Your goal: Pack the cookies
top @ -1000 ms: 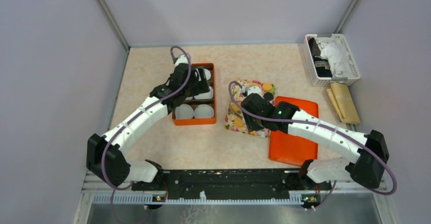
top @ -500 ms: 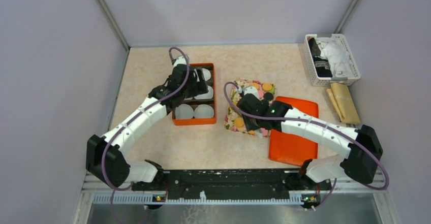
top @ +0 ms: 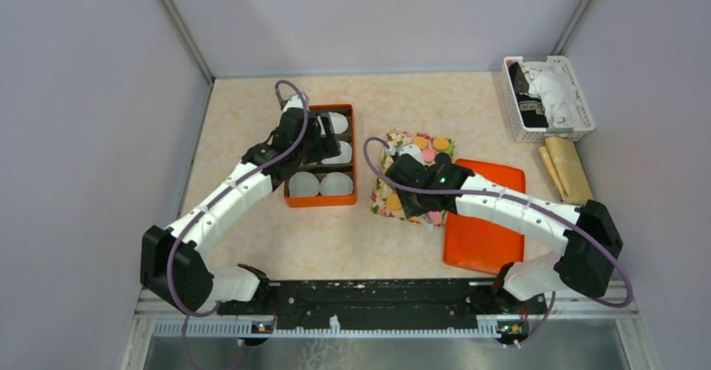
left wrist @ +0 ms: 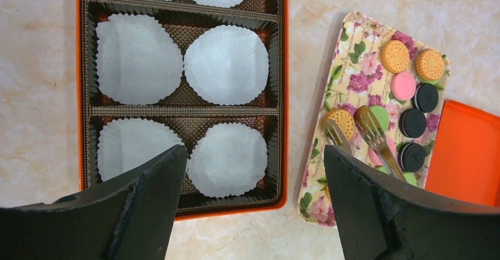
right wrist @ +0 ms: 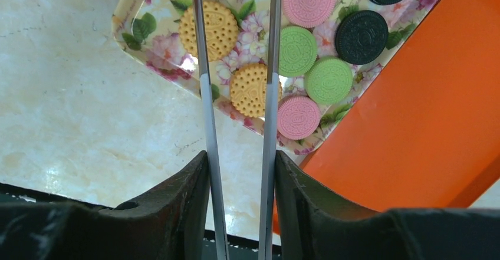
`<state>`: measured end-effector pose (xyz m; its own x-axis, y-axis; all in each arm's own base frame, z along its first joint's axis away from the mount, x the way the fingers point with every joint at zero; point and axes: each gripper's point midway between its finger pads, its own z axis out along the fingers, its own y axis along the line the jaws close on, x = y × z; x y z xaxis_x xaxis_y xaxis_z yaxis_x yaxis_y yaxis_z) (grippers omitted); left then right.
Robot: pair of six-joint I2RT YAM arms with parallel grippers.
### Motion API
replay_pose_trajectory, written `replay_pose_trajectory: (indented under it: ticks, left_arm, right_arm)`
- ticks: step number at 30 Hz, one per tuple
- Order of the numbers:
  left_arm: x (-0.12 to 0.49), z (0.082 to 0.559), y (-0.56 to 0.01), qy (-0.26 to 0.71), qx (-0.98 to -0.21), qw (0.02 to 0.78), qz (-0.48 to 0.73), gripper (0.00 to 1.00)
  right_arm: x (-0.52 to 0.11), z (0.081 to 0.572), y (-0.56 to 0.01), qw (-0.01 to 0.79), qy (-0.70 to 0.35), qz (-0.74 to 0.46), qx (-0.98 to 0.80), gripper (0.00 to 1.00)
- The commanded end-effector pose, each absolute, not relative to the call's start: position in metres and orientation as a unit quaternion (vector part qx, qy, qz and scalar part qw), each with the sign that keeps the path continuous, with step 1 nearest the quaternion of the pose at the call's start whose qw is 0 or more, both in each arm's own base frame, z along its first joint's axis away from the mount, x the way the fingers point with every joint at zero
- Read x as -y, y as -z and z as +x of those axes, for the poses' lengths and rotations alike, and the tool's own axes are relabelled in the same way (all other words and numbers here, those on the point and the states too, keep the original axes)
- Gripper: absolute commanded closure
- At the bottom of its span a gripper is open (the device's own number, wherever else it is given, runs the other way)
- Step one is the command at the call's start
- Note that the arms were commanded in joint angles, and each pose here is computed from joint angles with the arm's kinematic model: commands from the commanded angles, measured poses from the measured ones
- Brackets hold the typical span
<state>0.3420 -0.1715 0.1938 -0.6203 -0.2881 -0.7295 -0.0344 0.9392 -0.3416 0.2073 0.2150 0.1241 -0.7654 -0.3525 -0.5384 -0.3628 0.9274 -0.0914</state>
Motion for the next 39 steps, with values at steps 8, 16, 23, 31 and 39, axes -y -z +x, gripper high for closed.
replay_pose_trajectory:
  ticks: [8,16,23,31,39]
  left_arm:
    - [0.173,0.345,-0.208,0.179,-0.873,0.445,-0.093,0.08]
    - [0.159,0.359,-0.224,0.188,-0.86,0.46,-0.117,0.1]
    - [0.136,0.382,-0.24,0.205,-0.845,0.468,-0.159,0.11]
    - [0.109,0.401,-0.258,0.211,-0.824,0.484,-0.204,0.12]
    - [0.095,0.4,-0.248,0.187,-0.83,0.481,-0.21,0.13]
  right_arm:
    - [-0.219,0.218,-0.148,0.316,-0.003,-0.181,-0.931,0.79]
    - [-0.23,0.243,-0.186,0.376,-0.005,-0.163,-0.912,1.0]
    - [-0.254,0.265,-0.214,0.412,-0.02,-0.164,-0.896,1.0]
    - [-0.307,0.307,-0.239,0.452,-0.031,-0.19,-0.871,1.0]
    - [-0.378,0.353,-0.236,0.461,-0.039,-0.232,-0.855,1.0]
